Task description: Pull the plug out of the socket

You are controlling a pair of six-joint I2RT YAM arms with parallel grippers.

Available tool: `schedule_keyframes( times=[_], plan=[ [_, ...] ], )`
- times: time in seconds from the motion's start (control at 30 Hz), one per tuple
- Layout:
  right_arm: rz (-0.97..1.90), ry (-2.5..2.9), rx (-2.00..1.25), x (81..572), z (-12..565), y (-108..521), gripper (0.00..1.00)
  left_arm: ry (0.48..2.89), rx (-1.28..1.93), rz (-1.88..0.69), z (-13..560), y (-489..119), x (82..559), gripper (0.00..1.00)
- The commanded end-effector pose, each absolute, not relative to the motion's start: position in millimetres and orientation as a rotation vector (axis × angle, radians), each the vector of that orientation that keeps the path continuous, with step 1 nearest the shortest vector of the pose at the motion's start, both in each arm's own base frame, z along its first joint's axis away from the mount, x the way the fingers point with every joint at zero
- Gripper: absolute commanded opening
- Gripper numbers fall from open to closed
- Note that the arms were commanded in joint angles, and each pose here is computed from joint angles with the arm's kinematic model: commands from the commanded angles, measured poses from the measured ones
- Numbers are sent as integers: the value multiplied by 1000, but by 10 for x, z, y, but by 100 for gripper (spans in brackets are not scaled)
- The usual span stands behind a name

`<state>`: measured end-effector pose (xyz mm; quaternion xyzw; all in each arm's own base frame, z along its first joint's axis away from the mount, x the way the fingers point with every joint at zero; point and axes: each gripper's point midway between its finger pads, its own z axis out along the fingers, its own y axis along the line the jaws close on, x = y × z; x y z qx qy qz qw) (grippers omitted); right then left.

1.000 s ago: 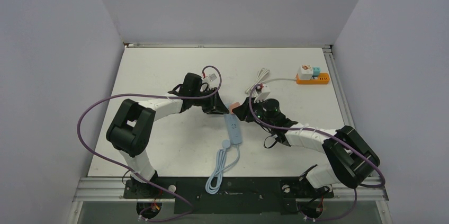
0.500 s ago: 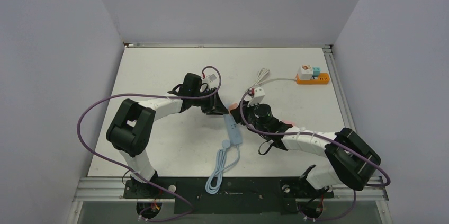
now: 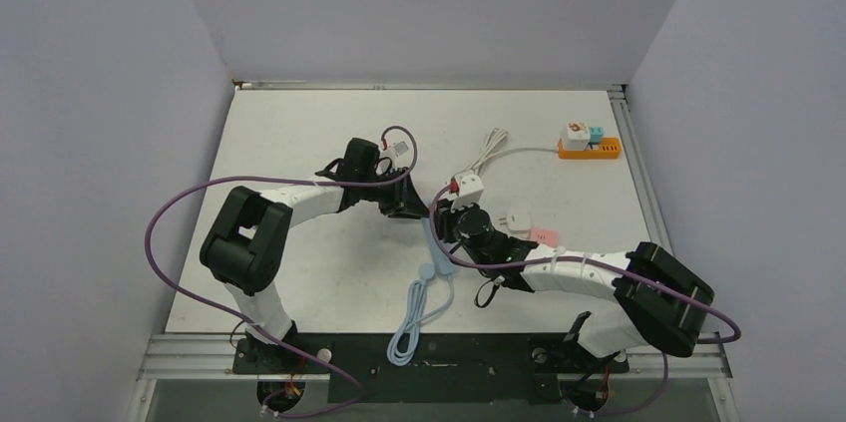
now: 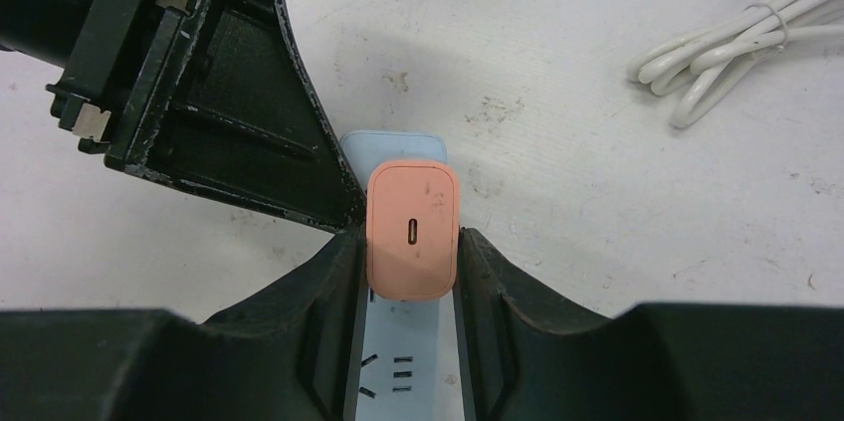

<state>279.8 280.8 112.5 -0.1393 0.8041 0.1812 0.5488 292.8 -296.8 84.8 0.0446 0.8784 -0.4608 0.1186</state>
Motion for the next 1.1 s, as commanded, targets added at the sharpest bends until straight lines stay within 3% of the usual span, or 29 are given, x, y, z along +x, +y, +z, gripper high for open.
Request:
schedule_keyframes(
  times=[0.0,0.63,1.07],
  plan=[
    [407,1825,-301,2870,1420,2874,5,2561,108,-1232,770,-2867,3104,0],
    [812,1882,-83,3136,1344,2546,5,2571,106,-1229,741,-2868,3099,0],
    [857,1891,-44,3194,1297,2470,5,2575,106,-1229,728,-2866,3094,0]
  ],
)
